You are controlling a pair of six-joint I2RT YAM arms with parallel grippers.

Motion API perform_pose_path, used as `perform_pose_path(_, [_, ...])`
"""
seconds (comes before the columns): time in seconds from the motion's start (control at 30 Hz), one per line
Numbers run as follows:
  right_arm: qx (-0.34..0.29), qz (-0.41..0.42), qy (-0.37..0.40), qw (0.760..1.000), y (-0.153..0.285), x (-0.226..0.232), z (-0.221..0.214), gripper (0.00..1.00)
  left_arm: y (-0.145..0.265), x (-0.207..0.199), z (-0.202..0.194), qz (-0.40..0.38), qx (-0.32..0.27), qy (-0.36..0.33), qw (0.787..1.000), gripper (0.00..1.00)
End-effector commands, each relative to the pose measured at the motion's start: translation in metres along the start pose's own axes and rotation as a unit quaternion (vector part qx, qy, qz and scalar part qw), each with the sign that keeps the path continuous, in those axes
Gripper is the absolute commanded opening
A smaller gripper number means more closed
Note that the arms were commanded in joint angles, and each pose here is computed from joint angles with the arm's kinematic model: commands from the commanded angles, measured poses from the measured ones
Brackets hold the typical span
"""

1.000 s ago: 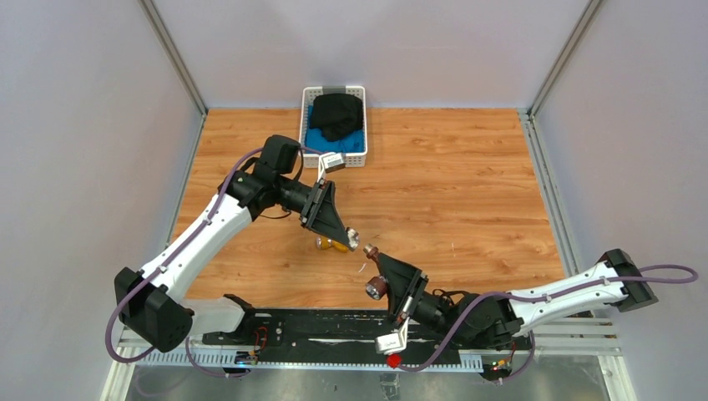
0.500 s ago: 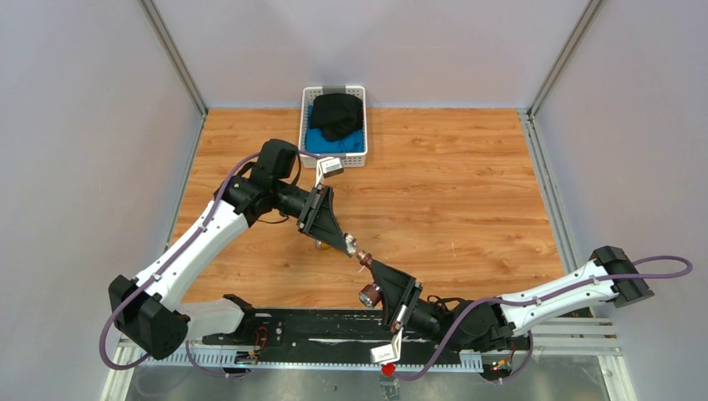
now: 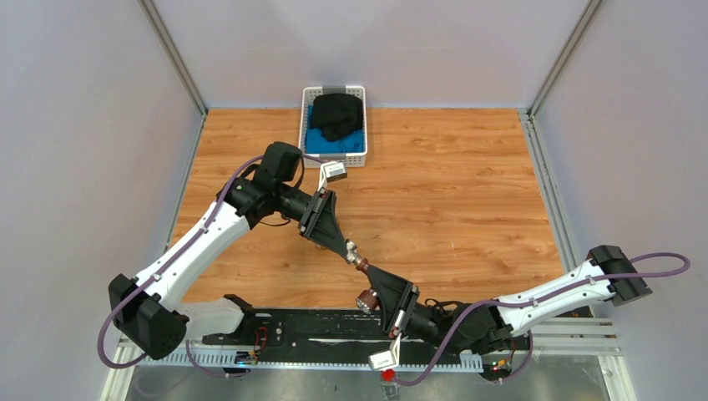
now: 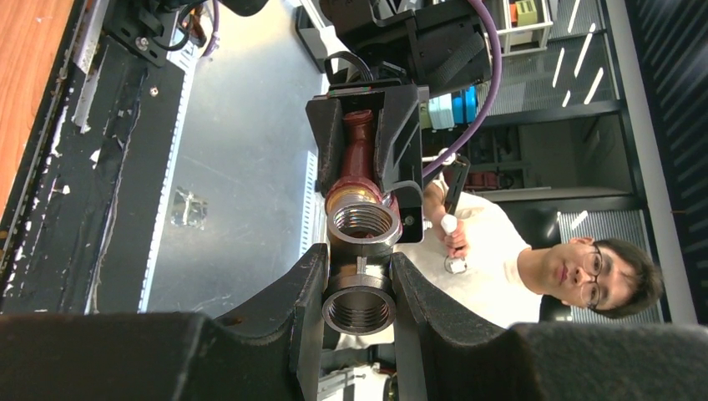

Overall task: Install the water faucets
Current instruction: Install the water faucet onto the adaptor.

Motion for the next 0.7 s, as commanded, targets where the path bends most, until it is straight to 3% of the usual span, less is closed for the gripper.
perform_pose_path(0.0, [-0.004,-0.033,-0.002,0.999,-0.001,-0.02,0.002,0.0,-0.003,0.0,-0.007,-0.005,0.016,0.013,1.0,0.0])
perform_pose_path(0.67, [0.01,-0.039,-0.001,0.999,0.001,-0.022,-0.001,0.0,-0.006,0.01,-0.018,0.002,0.02,0.019,1.0,0.0])
Point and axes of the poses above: each gripper's point midway between its finger pads, its own y axis back along the fingers, its own x axis along the line the jaws close on, z = x × y, the point moved 2 cm from there along y, back along the fingers, and after that the axes turned 12 degrees about y, right-handed, at the moved point
